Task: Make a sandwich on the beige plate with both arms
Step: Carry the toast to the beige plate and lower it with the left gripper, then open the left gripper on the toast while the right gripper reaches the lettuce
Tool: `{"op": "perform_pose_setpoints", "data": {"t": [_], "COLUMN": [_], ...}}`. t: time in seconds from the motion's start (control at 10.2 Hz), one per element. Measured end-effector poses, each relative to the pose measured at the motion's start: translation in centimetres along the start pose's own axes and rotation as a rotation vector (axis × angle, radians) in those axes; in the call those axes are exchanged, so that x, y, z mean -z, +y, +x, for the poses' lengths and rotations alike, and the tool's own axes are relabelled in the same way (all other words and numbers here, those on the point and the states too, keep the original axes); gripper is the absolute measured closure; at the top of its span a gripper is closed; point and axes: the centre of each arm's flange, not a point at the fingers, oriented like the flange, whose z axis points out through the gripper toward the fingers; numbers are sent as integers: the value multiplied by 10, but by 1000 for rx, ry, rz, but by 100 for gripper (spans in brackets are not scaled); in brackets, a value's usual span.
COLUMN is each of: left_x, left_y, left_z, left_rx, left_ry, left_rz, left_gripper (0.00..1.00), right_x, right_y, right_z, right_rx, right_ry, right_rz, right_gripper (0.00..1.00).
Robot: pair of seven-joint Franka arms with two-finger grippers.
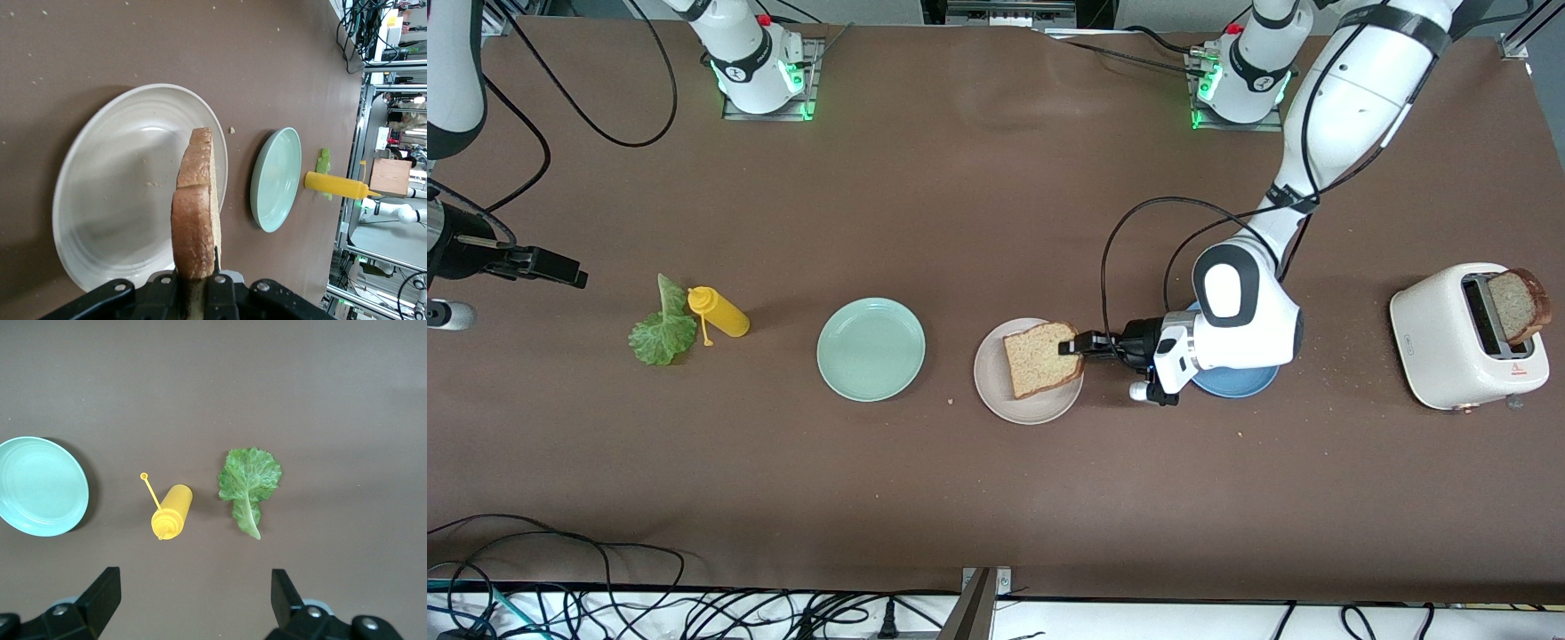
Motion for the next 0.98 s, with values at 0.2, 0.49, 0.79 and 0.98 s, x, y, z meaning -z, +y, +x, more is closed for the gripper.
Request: {"op": "perform_pose_setpoints", "data": {"t": [0.2,0.49,0.79,0.98], "left_x": [-7,-7,-6,-2], "left_y": [-7,-8,-8,-8], "left_z": [2,3,4,8], "left_rx": [6,-36,-45,-63], "left_ry": [0,2,10,28], "left_rz": [1,2,5,23], "left_gripper": [91,90,53,23], "right_x": [0,0,0,-1], "right_y": [0,0,6,14], "right_z": [0,0,0,0], "right_rx": [0,0,-9,-22], "right_ry": [0,0,-1,-4], "right_rz": [0,0,0,2], "right_gripper": [0,0,0,0]}}
